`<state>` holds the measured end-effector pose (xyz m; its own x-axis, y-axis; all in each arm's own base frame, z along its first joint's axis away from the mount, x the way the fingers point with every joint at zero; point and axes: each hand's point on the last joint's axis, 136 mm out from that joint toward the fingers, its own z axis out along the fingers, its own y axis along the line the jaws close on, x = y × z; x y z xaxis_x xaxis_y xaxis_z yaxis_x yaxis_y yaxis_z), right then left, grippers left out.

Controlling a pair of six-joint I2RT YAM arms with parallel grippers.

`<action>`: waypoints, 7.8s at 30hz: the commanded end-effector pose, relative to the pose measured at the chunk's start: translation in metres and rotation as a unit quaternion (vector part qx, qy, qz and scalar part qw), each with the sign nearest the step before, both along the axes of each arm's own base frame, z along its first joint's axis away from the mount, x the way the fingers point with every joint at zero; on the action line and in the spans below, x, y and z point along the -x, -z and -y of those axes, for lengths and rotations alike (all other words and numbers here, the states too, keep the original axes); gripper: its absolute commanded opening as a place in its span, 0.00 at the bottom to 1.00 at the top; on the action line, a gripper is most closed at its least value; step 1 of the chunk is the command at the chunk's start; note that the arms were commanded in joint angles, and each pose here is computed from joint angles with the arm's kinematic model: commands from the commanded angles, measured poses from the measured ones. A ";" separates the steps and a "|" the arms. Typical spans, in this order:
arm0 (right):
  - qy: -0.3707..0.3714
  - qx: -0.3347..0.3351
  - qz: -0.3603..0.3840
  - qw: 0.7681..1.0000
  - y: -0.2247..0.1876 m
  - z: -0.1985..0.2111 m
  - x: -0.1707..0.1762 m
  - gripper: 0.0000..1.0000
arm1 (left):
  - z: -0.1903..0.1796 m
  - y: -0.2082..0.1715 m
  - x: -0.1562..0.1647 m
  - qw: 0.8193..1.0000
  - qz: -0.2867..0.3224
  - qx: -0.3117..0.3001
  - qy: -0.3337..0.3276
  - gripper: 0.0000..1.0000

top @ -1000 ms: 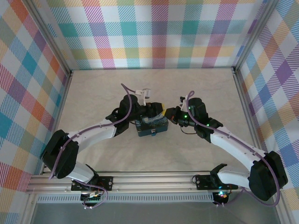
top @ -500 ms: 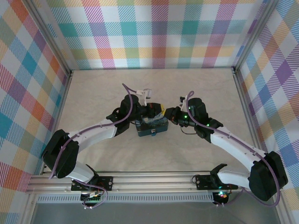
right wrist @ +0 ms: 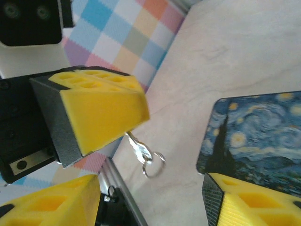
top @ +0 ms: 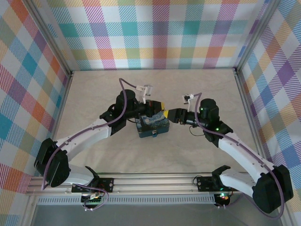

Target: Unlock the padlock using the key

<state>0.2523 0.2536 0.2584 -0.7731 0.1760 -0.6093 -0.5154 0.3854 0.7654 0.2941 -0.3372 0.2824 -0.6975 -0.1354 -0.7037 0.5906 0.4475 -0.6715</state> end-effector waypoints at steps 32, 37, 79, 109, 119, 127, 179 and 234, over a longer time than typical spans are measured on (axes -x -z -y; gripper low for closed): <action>-0.062 -0.015 0.029 0.998 -0.011 -0.021 0.006 0.03 | -0.003 -0.009 -0.001 1.000 0.008 0.007 0.002 0.00; -0.060 0.006 0.026 0.998 -0.005 -0.018 0.008 0.00 | -0.007 -0.013 -0.007 1.000 0.015 0.000 -0.004 0.00; 0.257 0.347 -0.052 0.900 0.076 0.121 -0.020 0.00 | 0.051 0.138 -0.008 0.956 -0.130 -0.260 0.029 0.80; 0.102 0.261 -0.066 0.958 0.084 0.044 -0.027 0.00 | -0.045 0.144 0.015 0.937 -0.152 -0.313 -0.034 0.82; 0.106 0.261 -0.073 0.957 0.087 0.046 -0.025 0.00 | -0.083 0.156 -0.026 0.906 -0.121 -0.390 -0.108 0.83; 0.110 0.266 -0.074 0.955 0.088 0.049 -0.024 0.00 | -0.071 0.180 -0.048 0.903 -0.127 -0.399 -0.095 0.82; 0.002 0.144 -0.141 0.980 0.171 -0.044 -0.128 0.00 | -0.074 0.193 -0.016 0.973 -0.056 -0.203 -0.094 0.82; -0.004 0.148 -0.159 0.976 0.183 -0.055 -0.094 0.00 | -0.058 0.221 -0.045 0.966 -0.052 -0.211 -0.141 0.45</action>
